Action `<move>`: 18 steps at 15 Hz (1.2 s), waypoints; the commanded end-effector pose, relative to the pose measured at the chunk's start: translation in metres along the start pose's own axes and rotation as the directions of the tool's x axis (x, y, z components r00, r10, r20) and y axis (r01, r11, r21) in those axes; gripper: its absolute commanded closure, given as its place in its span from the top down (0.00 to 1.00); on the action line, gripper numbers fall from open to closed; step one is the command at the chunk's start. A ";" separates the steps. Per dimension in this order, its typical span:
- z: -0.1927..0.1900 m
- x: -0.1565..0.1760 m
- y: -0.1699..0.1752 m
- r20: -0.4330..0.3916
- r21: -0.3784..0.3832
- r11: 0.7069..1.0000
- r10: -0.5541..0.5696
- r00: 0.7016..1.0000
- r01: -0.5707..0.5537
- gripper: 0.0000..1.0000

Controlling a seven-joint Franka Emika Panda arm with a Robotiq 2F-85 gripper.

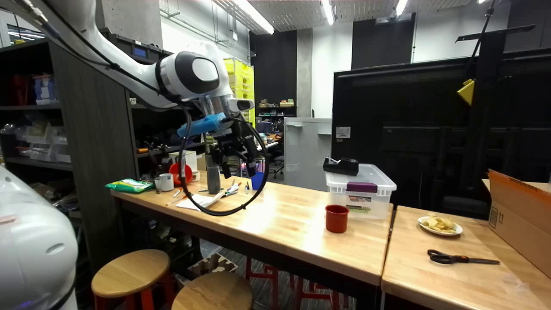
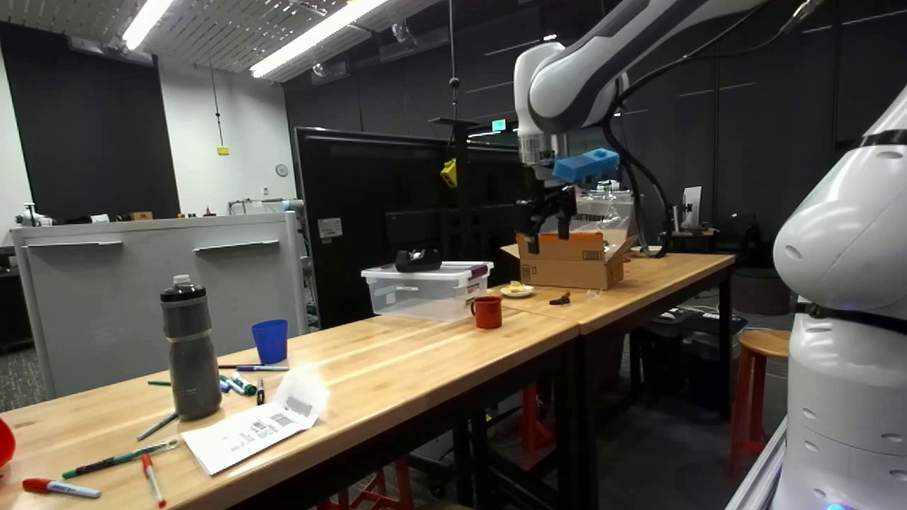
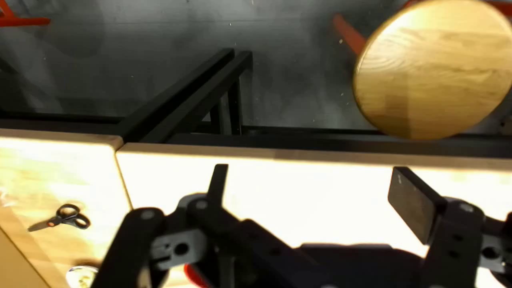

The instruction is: Move the red cup to the left

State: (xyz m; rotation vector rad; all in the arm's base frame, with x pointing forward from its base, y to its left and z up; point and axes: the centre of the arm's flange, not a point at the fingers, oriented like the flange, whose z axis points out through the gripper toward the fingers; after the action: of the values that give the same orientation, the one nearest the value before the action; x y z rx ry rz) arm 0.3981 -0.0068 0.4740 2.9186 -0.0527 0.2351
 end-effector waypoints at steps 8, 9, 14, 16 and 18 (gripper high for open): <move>0.062 0.090 0.032 -0.134 -0.031 0.830 0.548 0.825 -0.557 1.00; 0.064 0.094 0.034 -0.158 -0.025 0.800 0.588 0.793 -0.599 1.00; 0.071 0.113 0.039 -0.343 0.002 0.671 0.697 0.630 -0.742 1.00; 0.079 0.116 0.050 -0.392 0.007 0.619 0.724 0.567 -0.785 1.00; 0.089 0.120 0.060 -0.402 0.008 0.569 0.755 0.519 -0.822 1.00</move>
State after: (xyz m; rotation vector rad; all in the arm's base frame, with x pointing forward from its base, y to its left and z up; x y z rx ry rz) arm 0.5136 -0.0734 0.4327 2.4568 -1.2055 0.8129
